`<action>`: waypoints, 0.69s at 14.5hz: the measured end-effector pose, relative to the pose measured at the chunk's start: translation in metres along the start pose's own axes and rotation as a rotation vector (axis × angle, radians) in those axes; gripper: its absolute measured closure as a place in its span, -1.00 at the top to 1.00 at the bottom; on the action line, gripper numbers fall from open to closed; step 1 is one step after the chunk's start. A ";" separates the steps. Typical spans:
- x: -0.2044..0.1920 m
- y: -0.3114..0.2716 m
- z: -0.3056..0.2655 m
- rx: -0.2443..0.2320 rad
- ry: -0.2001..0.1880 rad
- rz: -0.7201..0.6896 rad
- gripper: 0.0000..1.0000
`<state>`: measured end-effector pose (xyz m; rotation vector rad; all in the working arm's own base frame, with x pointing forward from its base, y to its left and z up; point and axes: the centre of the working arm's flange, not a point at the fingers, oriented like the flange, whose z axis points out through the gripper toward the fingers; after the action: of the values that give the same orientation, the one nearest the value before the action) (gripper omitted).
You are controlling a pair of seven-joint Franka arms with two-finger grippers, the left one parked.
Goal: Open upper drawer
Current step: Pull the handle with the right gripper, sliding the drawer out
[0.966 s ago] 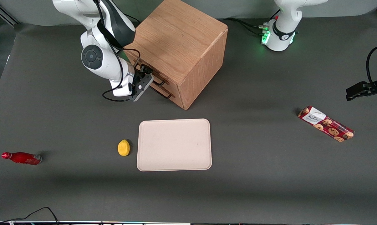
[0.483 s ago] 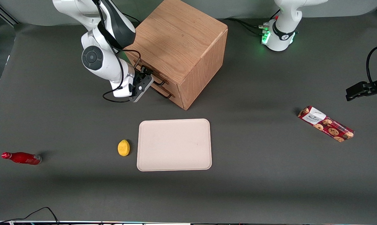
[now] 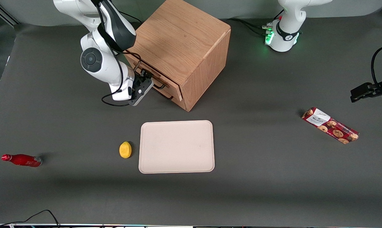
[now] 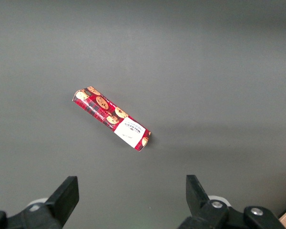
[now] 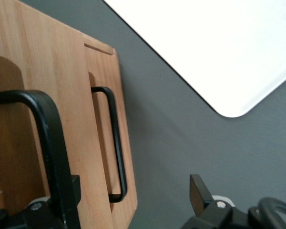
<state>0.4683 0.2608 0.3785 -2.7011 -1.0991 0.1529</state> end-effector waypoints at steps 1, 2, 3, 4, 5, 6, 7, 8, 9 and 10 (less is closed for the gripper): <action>0.000 0.005 -0.002 -0.009 0.005 0.004 1.00; 0.000 0.012 -0.005 -0.019 0.012 0.010 1.00; -0.001 0.021 -0.008 -0.030 0.020 0.020 1.00; -0.002 0.030 -0.011 -0.042 0.030 0.030 1.00; -0.003 0.040 -0.015 -0.058 0.036 0.037 1.00; -0.003 0.049 -0.018 -0.070 0.040 0.043 1.00; -0.003 0.057 -0.020 -0.081 0.043 0.048 1.00; -0.003 0.064 -0.022 -0.087 0.046 0.056 1.00; -0.003 0.071 -0.024 -0.090 0.050 0.064 1.00; -0.003 0.077 -0.025 -0.092 0.053 0.071 1.00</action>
<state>0.5225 0.2008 0.3841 -2.8100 -1.0193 0.0422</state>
